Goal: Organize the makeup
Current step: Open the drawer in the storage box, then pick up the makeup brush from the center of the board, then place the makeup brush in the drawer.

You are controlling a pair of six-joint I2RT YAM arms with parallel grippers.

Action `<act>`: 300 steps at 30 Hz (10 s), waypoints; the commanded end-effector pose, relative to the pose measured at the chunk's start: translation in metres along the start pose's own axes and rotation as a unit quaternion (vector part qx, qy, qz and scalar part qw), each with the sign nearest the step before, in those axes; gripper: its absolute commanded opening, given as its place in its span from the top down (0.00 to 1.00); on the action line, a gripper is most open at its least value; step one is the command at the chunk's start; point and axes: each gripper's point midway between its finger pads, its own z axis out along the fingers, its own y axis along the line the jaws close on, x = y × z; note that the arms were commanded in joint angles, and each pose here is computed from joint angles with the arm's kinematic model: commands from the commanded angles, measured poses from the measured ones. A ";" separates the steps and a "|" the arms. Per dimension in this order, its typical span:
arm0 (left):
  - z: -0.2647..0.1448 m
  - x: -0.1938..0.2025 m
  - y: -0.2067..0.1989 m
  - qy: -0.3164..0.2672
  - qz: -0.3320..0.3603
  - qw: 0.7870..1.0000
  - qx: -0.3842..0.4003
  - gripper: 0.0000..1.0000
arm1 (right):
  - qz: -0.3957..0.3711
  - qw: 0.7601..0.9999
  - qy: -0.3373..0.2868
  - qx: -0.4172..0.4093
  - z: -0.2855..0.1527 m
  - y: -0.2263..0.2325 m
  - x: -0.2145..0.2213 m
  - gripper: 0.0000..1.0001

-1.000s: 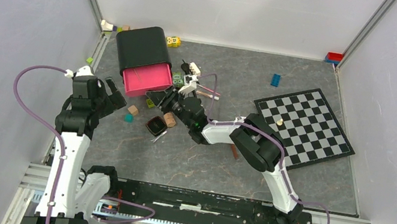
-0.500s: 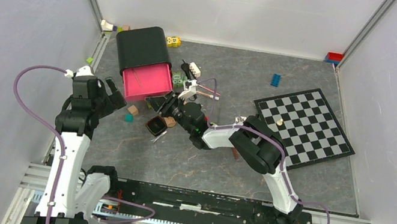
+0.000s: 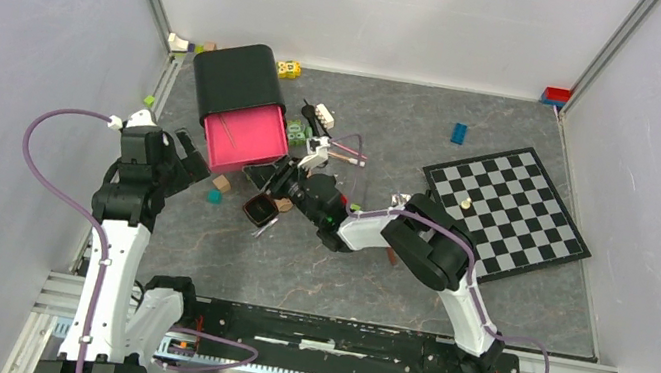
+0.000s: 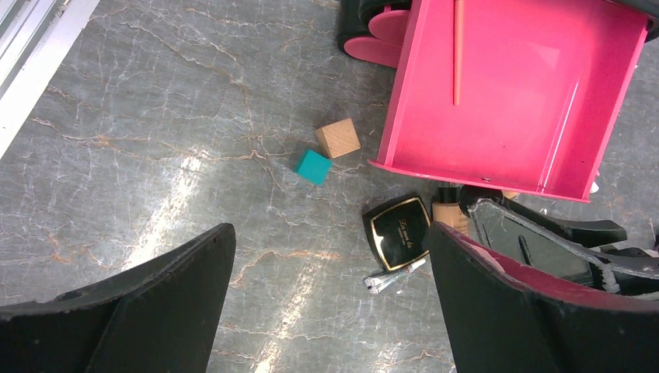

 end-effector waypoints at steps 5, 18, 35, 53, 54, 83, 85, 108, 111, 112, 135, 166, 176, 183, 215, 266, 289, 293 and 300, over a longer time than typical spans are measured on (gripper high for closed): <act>0.001 -0.005 -0.007 -0.011 -0.017 1.000 0.014 0.00 | -0.016 1.000 -0.016 0.004 -0.008 0.011 -0.017 0.36; 0.001 -0.005 -0.007 -0.012 -0.016 1.000 0.014 0.00 | -0.129 0.991 0.001 0.025 -0.044 0.013 -0.038 0.28; 0.004 -0.003 -0.008 -0.004 -0.016 1.000 0.014 0.00 | -0.301 0.934 0.094 0.166 -0.115 -0.040 -0.091 0.26; 0.013 0.000 -0.004 0.010 -0.011 1.000 -0.004 0.00 | -0.387 0.850 0.162 0.319 -0.171 -0.085 -0.166 0.20; 0.013 0.000 -0.003 0.009 -0.011 1.000 -0.005 0.00 | -0.401 0.839 0.176 0.323 -0.170 -0.091 -0.168 0.20; 0.002 -0.017 0.013 -0.008 0.028 0.998 -0.055 0.00 | -0.359 0.885 0.217 0.203 -0.009 -0.152 -0.186 0.50; 0.001 -0.018 0.013 -0.012 0.027 0.998 -0.054 0.00 | -0.349 0.893 0.205 0.198 -0.002 -0.153 -0.185 0.52; 0.004 -0.017 0.011 -0.008 0.027 0.998 -0.048 0.00 | -0.335 0.899 0.205 0.195 0.023 -0.187 -0.145 0.61; 0.005 -0.016 0.010 -0.006 0.027 0.999 -0.046 0.00 | -0.339 0.894 0.208 0.204 0.021 -0.194 -0.142 0.61; 0.005 -0.016 0.010 -0.007 0.027 0.999 -0.047 0.00 | -0.342 0.892 0.209 0.208 0.021 -0.196 -0.141 0.61; 0.007 -0.015 0.010 -0.002 0.027 0.999 -0.046 0.00 | -0.418 0.832 0.248 0.267 0.009 -0.232 -0.105 0.62; 0.004 -0.017 0.011 -0.009 0.026 0.998 -0.049 0.00 | -0.385 0.878 0.116 0.261 0.005 -0.115 -0.185 0.98; 0.001 -0.019 0.011 -0.017 0.024 0.998 -0.048 0.00 | -0.395 0.852 0.107 0.327 -0.053 -0.103 -0.213 1.00; 0.000 -0.019 0.010 -0.017 0.024 0.999 -0.045 0.00 | -0.420 0.862 0.156 0.238 -0.082 -0.062 -0.198 1.00; 0.000 -0.020 0.011 -0.020 0.023 0.998 -0.046 0.00 | -0.448 0.842 0.282 0.099 -0.036 0.028 -0.124 1.00; 0.001 -0.019 0.011 -0.018 0.023 0.999 -0.046 0.00 | -0.413 0.880 0.232 0.037 0.043 0.039 -0.084 1.00; 0.002 -0.018 0.010 -0.016 0.023 0.999 -0.045 0.00 | -0.450 0.864 0.225 0.020 0.060 0.020 -0.064 0.96; 0.002 -0.018 0.011 -0.016 0.023 0.999 -0.046 0.00 | -0.458 0.857 0.233 0.033 0.056 0.010 -0.062 0.93; 0.002 -0.018 0.010 -0.014 0.023 0.999 -0.046 0.00 | -0.467 0.852 0.230 0.055 0.048 0.005 -0.068 0.71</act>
